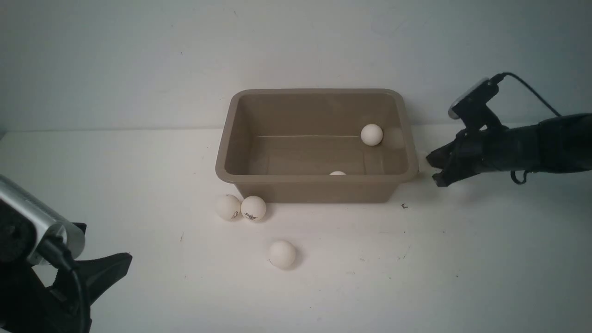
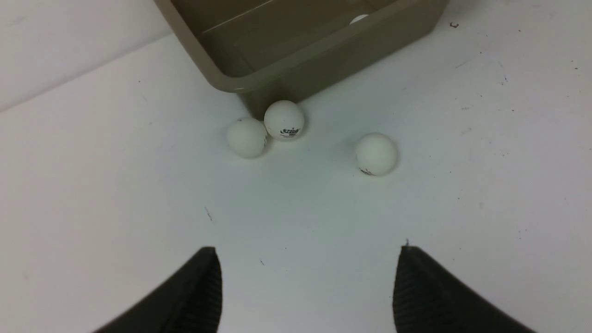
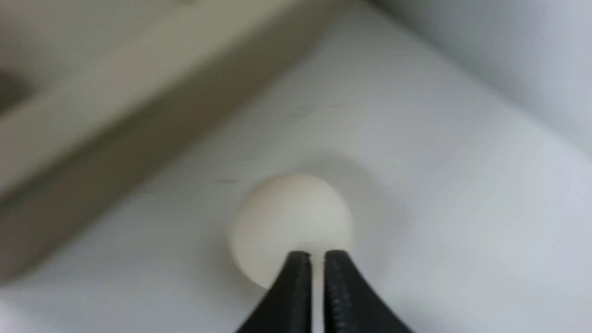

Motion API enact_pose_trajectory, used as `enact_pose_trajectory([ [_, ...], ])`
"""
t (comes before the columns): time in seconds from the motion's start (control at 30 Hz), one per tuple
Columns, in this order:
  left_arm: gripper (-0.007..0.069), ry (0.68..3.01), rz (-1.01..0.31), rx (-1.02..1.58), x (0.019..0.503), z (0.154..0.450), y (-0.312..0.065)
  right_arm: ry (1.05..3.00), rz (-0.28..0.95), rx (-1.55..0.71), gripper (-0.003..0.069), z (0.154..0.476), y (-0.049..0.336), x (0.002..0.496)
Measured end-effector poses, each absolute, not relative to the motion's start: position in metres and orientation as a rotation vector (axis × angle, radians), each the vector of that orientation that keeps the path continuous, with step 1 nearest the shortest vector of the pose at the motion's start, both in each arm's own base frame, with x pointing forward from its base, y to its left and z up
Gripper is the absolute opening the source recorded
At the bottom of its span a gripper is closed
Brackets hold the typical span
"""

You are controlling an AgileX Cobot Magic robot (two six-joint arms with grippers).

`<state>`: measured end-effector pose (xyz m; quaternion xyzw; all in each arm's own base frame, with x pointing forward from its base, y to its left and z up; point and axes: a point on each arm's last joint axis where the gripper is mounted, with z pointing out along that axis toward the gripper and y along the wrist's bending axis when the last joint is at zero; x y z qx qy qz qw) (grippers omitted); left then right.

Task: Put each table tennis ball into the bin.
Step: Use the left arm to clamp the table tennis ball closest to it

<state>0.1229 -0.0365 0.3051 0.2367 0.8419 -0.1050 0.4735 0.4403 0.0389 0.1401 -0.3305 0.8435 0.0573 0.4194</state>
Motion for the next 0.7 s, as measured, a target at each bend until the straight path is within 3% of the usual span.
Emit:
enact_pose_trajectory([
  [0.27, 0.0448, 2.06, -0.257, 0.578, 0.123, 0.305, -0.036, 2.066, 0.104, -0.759, -0.0015, 0.17, 0.017, 0.44],
  [0.43, 0.0448, 2.06, -0.257, 0.578, 0.123, 0.305, -0.036, 2.05, 0.143, -0.701, 0.0023, 0.173, 0.014, 0.441],
  [0.7, 0.0448, 2.06, -0.258, 0.578, 0.123, 0.305, -0.036, 2.049, 0.275, -0.422, 0.0304, 0.171, -0.002, 0.475],
])
